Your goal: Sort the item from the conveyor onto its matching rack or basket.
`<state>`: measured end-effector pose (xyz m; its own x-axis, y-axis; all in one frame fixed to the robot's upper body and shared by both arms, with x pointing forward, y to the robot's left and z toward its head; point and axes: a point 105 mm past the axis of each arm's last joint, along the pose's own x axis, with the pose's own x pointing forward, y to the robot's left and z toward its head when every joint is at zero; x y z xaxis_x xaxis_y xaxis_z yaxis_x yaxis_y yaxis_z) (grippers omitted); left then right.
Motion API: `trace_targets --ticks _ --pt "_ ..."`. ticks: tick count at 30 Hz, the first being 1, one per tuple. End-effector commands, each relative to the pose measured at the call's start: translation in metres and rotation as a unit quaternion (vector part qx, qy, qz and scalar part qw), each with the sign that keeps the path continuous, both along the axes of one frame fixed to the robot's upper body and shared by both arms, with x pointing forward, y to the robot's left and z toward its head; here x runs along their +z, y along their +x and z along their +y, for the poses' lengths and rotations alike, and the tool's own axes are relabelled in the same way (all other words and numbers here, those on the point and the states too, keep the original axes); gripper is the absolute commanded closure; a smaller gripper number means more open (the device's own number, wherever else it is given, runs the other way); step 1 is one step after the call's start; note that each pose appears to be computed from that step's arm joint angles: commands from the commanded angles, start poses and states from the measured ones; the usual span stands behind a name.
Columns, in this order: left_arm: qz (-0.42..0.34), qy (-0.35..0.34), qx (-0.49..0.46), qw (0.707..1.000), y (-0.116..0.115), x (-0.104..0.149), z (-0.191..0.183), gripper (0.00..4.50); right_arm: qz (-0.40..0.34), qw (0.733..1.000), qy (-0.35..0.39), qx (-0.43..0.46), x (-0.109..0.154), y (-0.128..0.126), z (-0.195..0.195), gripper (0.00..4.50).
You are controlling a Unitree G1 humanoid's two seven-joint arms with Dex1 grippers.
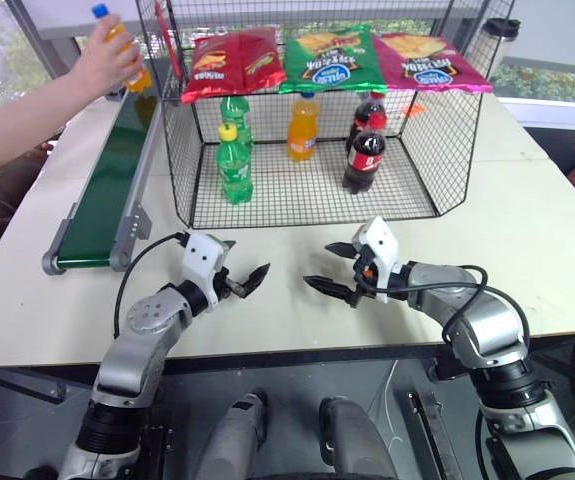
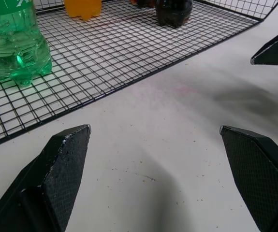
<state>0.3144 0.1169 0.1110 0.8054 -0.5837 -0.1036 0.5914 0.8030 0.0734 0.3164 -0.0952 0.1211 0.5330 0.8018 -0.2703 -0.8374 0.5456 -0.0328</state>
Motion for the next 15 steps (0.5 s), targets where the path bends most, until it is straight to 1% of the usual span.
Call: trace_targets --ticks 1,11,15 --pt "-0.027 -0.002 -0.009 1.000 -0.002 0.014 -0.004 0.00 -0.037 0.999 0.007 0.014 0.021 -0.001 0.004 0.04" --pt "-0.031 -0.007 -0.011 0.999 -0.004 0.018 -0.003 0.00 -0.034 0.999 0.006 0.019 0.021 -0.003 0.004 0.04" --pt "-0.047 -0.005 0.001 0.999 -0.004 0.027 0.001 0.00 -0.034 0.999 0.007 0.029 0.022 -0.005 0.006 0.04"
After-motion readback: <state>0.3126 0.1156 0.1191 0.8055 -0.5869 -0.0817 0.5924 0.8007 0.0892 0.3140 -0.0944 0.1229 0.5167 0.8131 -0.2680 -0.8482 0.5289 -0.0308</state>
